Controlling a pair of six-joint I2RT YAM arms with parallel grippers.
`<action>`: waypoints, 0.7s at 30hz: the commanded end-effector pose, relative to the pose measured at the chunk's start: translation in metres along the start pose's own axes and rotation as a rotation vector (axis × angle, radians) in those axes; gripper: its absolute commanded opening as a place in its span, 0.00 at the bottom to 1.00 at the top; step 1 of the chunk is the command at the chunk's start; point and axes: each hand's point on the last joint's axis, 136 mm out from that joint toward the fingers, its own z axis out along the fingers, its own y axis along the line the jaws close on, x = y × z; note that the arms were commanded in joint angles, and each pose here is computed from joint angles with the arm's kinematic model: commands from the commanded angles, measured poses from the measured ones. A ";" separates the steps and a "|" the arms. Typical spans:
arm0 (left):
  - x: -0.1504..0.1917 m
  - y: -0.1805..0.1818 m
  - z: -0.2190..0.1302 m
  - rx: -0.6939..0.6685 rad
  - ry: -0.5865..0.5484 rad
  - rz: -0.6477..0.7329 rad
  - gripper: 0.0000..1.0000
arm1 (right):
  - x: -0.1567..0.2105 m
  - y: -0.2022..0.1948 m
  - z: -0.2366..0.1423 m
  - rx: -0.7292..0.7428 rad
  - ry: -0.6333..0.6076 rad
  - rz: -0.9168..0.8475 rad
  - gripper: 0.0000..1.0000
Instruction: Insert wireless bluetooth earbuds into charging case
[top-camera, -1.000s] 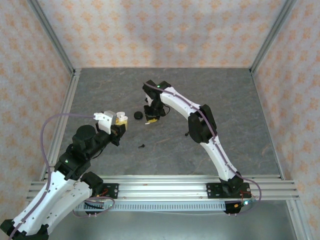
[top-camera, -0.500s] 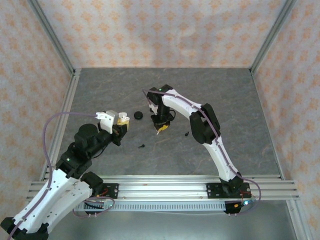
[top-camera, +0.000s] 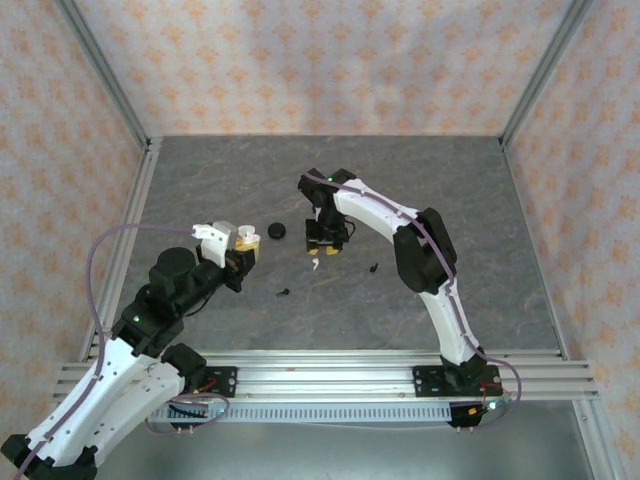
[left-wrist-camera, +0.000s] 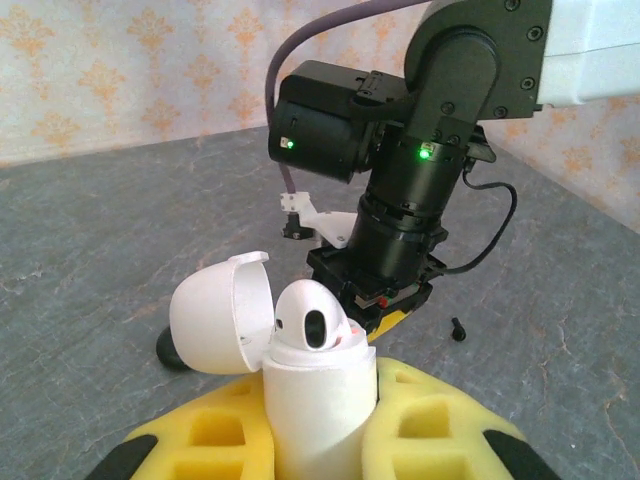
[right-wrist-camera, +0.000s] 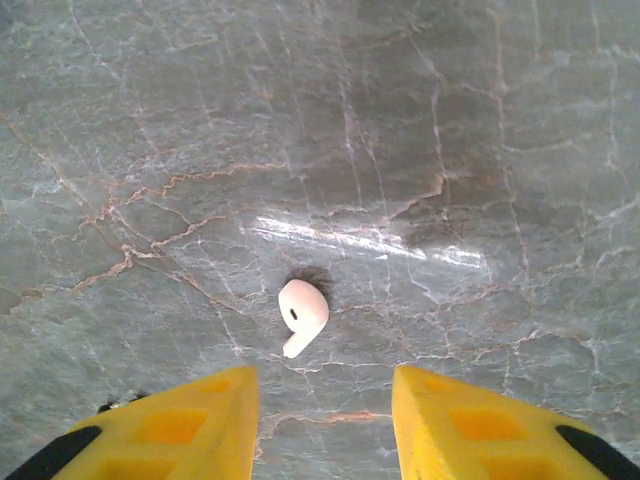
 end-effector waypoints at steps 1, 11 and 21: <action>-0.011 -0.004 -0.005 0.021 -0.031 0.012 0.00 | -0.009 0.007 -0.002 -0.060 -0.048 0.147 0.42; -0.002 -0.004 -0.010 0.026 -0.028 -0.007 0.00 | -0.007 0.008 0.022 -0.032 -0.035 0.156 0.40; 0.003 -0.004 -0.011 0.033 -0.030 -0.020 0.00 | 0.003 0.001 0.044 0.056 0.015 0.119 0.36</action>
